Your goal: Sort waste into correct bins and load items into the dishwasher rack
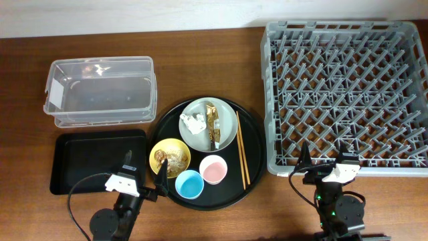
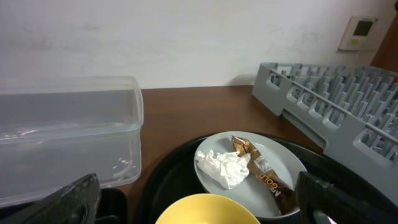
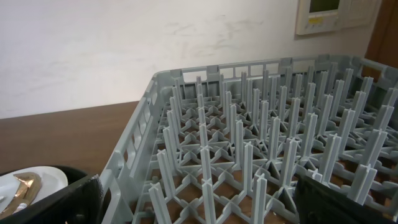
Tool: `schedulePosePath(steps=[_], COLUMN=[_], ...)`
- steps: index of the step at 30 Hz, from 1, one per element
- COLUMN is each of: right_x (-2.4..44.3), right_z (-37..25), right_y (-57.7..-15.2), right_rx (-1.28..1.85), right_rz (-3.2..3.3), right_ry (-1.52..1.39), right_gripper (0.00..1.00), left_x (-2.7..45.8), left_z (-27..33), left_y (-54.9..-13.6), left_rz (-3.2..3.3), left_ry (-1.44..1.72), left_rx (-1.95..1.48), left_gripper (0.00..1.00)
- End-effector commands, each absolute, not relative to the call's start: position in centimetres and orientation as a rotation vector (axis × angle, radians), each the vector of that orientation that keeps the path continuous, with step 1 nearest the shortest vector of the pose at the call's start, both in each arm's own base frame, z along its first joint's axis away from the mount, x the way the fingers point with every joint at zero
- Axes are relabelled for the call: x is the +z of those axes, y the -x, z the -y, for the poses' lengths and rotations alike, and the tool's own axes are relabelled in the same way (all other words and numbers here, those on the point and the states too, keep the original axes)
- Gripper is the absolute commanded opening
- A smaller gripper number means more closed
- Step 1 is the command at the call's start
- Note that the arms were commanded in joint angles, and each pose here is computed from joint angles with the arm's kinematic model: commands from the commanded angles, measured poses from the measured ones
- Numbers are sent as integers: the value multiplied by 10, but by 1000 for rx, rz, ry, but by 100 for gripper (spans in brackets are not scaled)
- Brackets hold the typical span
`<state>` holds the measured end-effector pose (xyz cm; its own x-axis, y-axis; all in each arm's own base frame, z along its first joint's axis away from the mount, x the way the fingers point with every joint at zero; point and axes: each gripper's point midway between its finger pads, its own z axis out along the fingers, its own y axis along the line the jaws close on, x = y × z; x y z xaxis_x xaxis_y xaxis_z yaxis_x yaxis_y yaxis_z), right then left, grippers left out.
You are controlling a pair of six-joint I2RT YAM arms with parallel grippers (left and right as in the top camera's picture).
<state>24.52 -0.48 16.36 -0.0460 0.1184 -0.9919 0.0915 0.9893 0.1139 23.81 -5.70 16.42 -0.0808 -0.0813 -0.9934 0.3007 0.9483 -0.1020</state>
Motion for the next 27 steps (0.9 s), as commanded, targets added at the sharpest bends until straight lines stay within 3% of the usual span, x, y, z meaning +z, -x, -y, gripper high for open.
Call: schedulePosePath(steps=[1,7,14,16,22,27], right_x=[161,164,161,178,274,310], right_z=[6,5,-55,-85,-76,-75], right_y=[-245,-245,-240,-227,-194,-192], right_rx=[21,28,327,476,464,452], right_rz=[-1617,-1607,-1636,-1590,-1587,-1872], right_ry=[-166,-167,89,238,208,202], right_gripper=[99,99,99,98,99,99], left_x=[163,163,173,187,275,287], left_z=[59,60,100,105,100,101], left_y=[-237,-237,-217,-213,-196,-210], left_rz=[-1621,-1619,-1555,-1531,-1512,-1897], left_ry=[-191,-197,-405,-388,-351,-264], left_rx=[-316,-322,-524,-595,-589,-673], left_gripper=[99,99,99,99,99,99])
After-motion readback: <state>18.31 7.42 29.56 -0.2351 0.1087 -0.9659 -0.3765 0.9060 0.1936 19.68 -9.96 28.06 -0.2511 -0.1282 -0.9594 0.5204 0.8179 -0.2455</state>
